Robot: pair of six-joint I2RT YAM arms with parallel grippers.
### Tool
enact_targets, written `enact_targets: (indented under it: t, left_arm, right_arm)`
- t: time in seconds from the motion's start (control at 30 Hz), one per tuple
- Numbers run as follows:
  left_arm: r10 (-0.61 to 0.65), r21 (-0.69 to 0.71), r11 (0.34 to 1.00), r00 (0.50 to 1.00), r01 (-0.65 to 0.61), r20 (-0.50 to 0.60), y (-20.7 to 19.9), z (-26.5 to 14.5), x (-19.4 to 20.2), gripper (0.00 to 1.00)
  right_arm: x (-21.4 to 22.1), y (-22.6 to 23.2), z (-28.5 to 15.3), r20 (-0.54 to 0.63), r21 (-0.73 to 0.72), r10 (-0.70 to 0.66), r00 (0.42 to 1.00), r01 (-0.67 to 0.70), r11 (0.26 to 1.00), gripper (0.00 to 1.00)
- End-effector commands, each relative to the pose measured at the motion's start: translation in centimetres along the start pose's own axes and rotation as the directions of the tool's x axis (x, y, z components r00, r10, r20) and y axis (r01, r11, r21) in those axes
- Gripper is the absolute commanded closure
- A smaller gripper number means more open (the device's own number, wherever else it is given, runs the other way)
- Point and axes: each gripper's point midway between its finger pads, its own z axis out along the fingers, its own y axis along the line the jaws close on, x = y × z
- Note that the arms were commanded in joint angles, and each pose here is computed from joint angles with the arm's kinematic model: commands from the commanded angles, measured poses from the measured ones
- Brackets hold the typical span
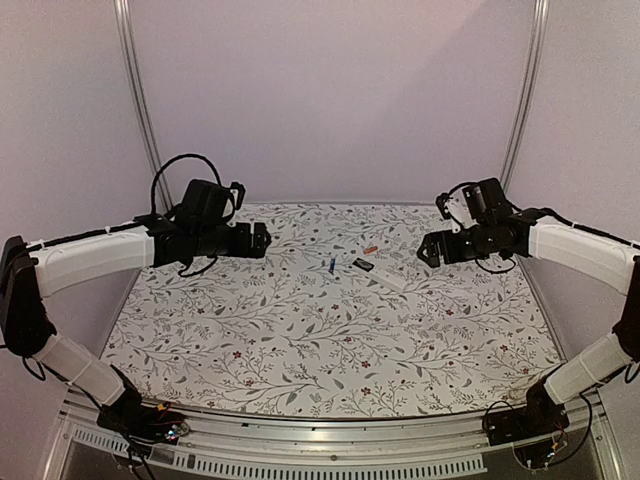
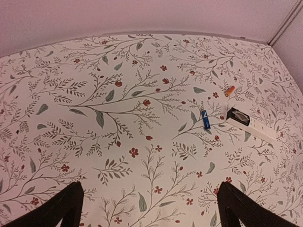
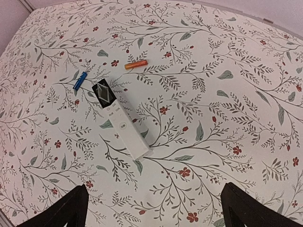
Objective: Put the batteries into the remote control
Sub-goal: Pick up the remote control from the center of the board.
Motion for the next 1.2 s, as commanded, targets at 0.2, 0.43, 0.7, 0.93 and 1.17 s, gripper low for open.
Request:
enact_targets:
  t: [0.2, 0.43, 0.7, 0.93, 1.17]
  left_arm:
    - [-0.011, 0.021, 1.0, 1.0, 0.011, 0.022, -0.9, -0.2, 0.3, 0.0]
    - [-0.035, 0.1, 0.995, 0.997, 0.028, 0.069, -1.8, -1.0, 0.6, 0.01]
    - [-0.025, 0.13, 0.991, 0.995, 0.012, 0.098, -1.9, -1.8, 1.0, 0.0]
    - [-0.01, 0.139, 0.99, 0.994, -0.006, 0.108, -2.1, -2.4, 0.9, 0.01]
    - [-0.001, 0.139, 0.99, 0.993, -0.015, 0.117, -2.1, -2.5, 1.0, 0.0]
  right_arm:
    - [-0.2, 2.3, 2.3, -0.265, -0.045, -0.223, 0.938, 0.219, 0.975, 0.01]
    - [1.2, 4.4, 7.0, -0.432, -0.077, -0.343, 0.834, 0.345, 0.935, 0.01]
    - [2.7, 5.6, 11.9, -0.516, -0.108, -0.384, 0.766, 0.386, 0.916, 0.02]
    - [3.5, 5.7, 15.6, -0.554, -0.126, -0.396, 0.732, 0.397, 0.909, 0.09]
    - [3.0, 6.3, 17.6, -0.543, -0.149, -0.41, 0.733, 0.396, 0.906, 0.32]
